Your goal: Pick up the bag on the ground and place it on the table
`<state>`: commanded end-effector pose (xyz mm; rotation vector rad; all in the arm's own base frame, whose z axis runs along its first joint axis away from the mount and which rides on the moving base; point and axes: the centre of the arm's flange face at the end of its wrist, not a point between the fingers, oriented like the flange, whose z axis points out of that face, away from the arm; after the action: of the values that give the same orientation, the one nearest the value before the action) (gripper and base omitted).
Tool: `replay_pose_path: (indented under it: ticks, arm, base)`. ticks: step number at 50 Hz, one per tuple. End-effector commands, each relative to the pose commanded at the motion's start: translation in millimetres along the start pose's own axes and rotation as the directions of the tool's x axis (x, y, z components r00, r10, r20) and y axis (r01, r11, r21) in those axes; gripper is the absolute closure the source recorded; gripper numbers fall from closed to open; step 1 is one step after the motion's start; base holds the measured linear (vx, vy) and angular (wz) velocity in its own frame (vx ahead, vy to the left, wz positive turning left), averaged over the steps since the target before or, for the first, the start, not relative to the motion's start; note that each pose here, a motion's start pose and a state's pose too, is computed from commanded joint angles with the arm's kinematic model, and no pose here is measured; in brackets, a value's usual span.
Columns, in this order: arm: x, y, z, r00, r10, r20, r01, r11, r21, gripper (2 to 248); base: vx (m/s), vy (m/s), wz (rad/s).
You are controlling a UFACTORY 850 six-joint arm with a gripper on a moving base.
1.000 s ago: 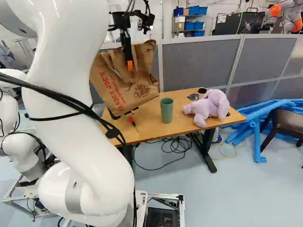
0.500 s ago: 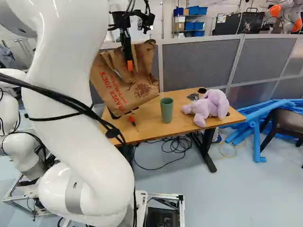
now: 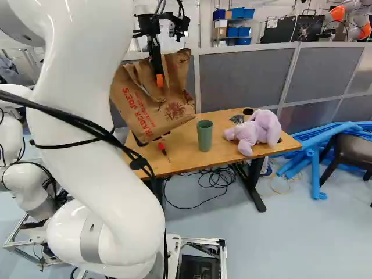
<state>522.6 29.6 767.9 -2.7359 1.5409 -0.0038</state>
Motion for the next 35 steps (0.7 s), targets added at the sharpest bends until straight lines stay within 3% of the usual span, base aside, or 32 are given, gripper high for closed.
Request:
replay_pose_path:
  ticks: [21,35]
  arm:
    - [2.6,-4.0,0.0,1.0,0.001,-0.001,-0.001,1.0,0.002,224]
    - [14.1,-11.8,0.0,1.0,0.013,-0.005,-0.013,1.0,0.009,224]
  base:
    - [0.0,0.0,0.0]
    - [0.0,0.0,0.0]
